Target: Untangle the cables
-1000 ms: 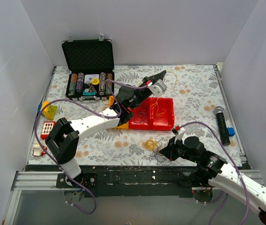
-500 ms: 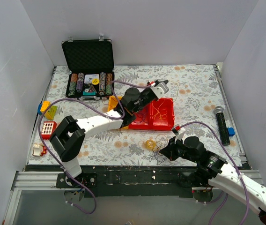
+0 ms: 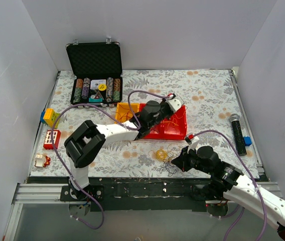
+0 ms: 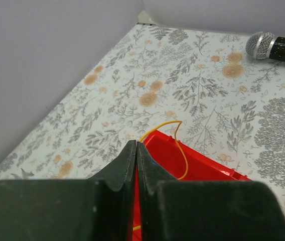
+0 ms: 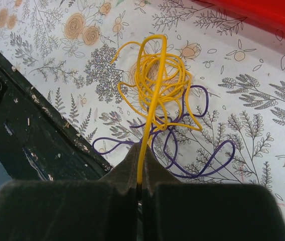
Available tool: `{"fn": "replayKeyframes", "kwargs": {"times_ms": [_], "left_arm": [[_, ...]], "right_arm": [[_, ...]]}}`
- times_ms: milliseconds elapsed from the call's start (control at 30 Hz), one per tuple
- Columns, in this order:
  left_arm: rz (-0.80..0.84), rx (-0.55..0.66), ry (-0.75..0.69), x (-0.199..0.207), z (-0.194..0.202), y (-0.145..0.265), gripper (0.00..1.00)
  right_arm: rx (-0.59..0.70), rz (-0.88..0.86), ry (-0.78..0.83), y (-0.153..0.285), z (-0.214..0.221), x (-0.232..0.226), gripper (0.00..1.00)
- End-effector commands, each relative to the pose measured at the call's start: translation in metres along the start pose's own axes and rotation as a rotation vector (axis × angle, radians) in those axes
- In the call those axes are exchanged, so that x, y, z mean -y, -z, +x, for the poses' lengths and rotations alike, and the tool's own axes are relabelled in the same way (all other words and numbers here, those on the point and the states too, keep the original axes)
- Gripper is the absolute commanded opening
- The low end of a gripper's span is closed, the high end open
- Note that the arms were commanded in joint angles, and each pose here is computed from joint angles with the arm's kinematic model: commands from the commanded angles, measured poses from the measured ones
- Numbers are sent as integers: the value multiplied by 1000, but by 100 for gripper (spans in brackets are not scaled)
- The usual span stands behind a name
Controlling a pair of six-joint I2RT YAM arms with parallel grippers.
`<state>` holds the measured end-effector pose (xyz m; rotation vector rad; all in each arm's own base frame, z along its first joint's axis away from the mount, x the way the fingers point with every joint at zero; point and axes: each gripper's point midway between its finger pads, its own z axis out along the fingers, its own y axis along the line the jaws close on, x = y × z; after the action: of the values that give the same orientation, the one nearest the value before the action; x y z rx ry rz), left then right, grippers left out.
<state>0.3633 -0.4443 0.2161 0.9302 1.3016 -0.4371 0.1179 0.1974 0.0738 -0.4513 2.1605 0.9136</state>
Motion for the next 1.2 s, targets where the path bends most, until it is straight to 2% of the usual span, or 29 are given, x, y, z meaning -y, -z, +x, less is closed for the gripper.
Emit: {"fn": "replayKeyframes", "kwargs": {"times_ms": [0,367,433,567,700,1000,1167], "left_arm": [[-82,-32,127,0,-10,-1,0],[-149,-286,231,2,21,-29,0],[-146,-275,285,5,17,-32,0],[-63,-177,434,23,-12,-38,0],[-56,-134,485,23,-21,-42,0],[-135,-195,483,1,18,-30,0],[-174,-253,351,-8,46,-25,0]], "right_arm": [[61,-21,3,5,-23,-12,1],[63,-21,1,5,-23,-12,1],[64,-23,0,5,-23,-12,1],[60,-19,0,5,-22,-11,1],[64,-22,-2,5,-23,-12,1],[66,-21,1,5,-23,-11,1],[60,-19,1,4,-22,-11,1]]}}
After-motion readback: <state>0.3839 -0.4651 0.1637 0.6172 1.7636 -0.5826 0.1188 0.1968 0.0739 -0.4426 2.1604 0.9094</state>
